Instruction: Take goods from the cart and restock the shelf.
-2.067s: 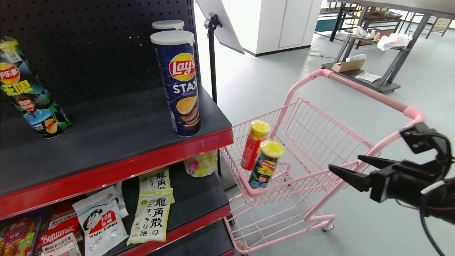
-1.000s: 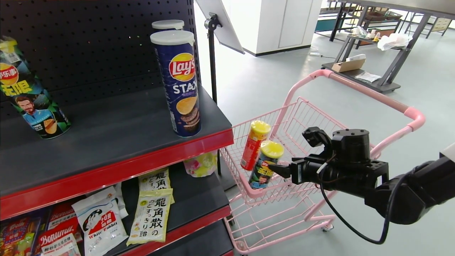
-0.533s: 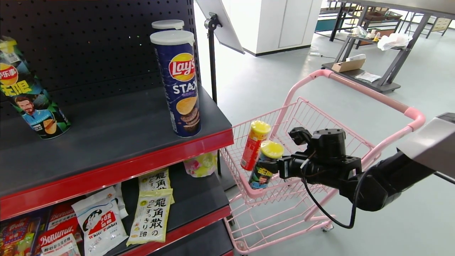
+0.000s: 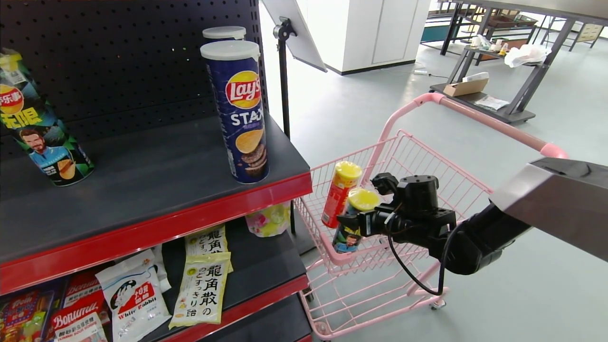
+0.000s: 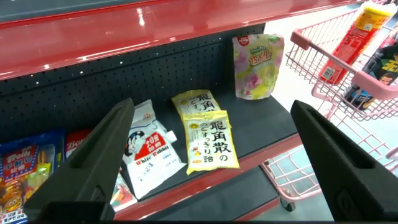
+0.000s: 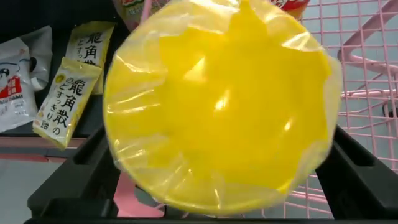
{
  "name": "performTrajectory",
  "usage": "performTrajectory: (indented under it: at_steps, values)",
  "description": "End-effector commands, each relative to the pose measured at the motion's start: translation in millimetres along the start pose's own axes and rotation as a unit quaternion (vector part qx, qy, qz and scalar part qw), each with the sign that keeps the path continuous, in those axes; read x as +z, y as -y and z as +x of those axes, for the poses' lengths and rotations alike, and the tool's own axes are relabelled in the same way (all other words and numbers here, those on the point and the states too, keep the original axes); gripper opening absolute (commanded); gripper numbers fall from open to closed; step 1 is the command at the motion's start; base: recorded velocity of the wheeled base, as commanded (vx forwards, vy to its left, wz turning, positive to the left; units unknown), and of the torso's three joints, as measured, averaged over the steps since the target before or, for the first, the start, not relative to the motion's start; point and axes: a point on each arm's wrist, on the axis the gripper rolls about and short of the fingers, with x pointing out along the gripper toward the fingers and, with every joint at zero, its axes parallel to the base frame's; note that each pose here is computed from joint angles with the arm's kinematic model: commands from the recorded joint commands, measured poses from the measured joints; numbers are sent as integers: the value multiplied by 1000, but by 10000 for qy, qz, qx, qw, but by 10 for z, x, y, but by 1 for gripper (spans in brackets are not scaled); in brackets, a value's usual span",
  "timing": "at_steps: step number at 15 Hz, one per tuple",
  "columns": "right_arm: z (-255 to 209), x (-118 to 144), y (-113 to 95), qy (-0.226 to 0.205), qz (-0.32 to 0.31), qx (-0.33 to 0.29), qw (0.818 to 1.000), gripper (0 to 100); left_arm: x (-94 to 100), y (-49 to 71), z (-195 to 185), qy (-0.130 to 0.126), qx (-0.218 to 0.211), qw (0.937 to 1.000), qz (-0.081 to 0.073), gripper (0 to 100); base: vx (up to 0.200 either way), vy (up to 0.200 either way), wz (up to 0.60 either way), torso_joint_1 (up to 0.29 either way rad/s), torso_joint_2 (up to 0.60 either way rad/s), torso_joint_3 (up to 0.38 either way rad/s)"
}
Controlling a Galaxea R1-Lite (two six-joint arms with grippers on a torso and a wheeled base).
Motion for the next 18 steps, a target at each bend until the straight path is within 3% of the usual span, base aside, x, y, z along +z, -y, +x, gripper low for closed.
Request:
performTrajectory:
  at_steps: [1,5,6,13,16,17,18]
  values:
    - [99,-56,32,-26,12,-26,10000,100,0,0,1,-4,-13,10000,0,100,0,0,0,0,0,0]
    - [168,-78,49,12,152,-83,9998,100,0,0,1,-4,-5,10000,0,100,0,0,0,0,0,0]
    - [183,-71,51,50,169,-78,9998,0,0,0,1,-4,-5,10000,0,100,0,0,0,0,0,0]
    - [123,-61,35,114,225,-100,9996,0,0,0,1,-4,-5,10000,0,100,0,0,0,0,0,0]
    - [-172,193,-61,550,120,-112,9984,0,0,0,1,-4,-5,10000,0,100,0,0,0,0,0,0]
    - [-442,499,-125,1035,47,-82,9946,0,0,0,1,-4,2,10000,0,100,0,0,0,0,0,0]
    - [-509,576,-140,1156,31,-72,9933,0,0,0,1,-4,-5,10000,0,100,0,0,0,0,0,0]
